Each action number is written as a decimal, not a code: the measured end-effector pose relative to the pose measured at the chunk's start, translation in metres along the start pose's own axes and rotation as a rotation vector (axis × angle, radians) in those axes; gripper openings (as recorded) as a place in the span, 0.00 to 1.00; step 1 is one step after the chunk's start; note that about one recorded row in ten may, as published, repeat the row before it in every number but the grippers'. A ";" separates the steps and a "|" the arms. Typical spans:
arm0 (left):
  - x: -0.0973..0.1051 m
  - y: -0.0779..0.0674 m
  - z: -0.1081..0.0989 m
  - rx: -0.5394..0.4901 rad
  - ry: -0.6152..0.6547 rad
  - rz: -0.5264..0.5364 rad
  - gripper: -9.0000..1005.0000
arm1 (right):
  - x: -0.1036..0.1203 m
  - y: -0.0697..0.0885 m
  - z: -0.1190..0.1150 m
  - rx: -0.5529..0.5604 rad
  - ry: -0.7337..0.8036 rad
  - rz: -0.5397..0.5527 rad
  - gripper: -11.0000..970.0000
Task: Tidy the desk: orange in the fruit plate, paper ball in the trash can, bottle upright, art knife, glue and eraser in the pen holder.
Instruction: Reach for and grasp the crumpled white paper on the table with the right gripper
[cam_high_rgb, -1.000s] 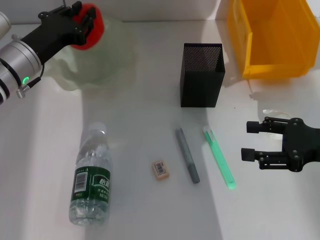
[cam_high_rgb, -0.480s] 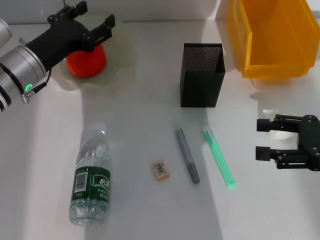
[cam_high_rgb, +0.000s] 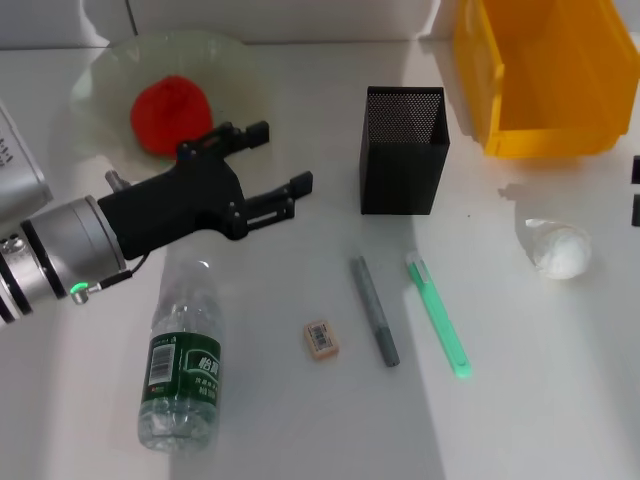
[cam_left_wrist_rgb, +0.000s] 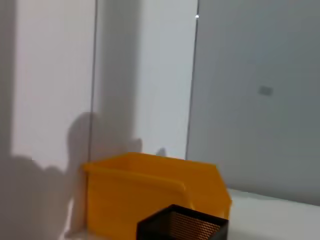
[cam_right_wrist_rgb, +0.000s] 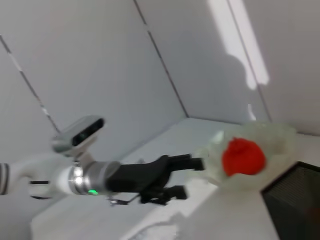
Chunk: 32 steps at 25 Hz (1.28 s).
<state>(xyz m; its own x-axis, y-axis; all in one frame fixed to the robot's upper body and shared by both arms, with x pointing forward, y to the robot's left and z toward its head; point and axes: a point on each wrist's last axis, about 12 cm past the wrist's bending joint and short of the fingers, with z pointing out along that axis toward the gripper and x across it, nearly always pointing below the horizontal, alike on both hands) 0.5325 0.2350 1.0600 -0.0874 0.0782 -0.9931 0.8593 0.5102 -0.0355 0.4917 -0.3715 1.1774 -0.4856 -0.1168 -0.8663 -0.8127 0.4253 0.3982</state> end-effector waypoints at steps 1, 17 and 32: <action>0.000 0.000 0.000 0.000 0.000 0.000 0.81 | -0.007 0.002 -0.004 0.028 0.021 0.003 0.81; 0.014 -0.027 -0.011 0.142 0.063 -0.001 0.81 | -0.105 0.009 0.020 0.504 0.475 0.220 0.81; 0.014 -0.027 -0.010 0.143 0.066 -0.001 0.81 | -0.065 -0.031 0.106 0.557 0.700 0.236 0.81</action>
<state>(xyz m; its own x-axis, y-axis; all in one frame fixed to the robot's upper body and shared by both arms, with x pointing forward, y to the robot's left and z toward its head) 0.5035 0.2308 1.0482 -0.1172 0.1358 -0.9838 0.9219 0.3832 -0.0569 0.5831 -0.2818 1.1894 -0.8501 -0.4113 -0.3290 -0.4842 0.8560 0.1810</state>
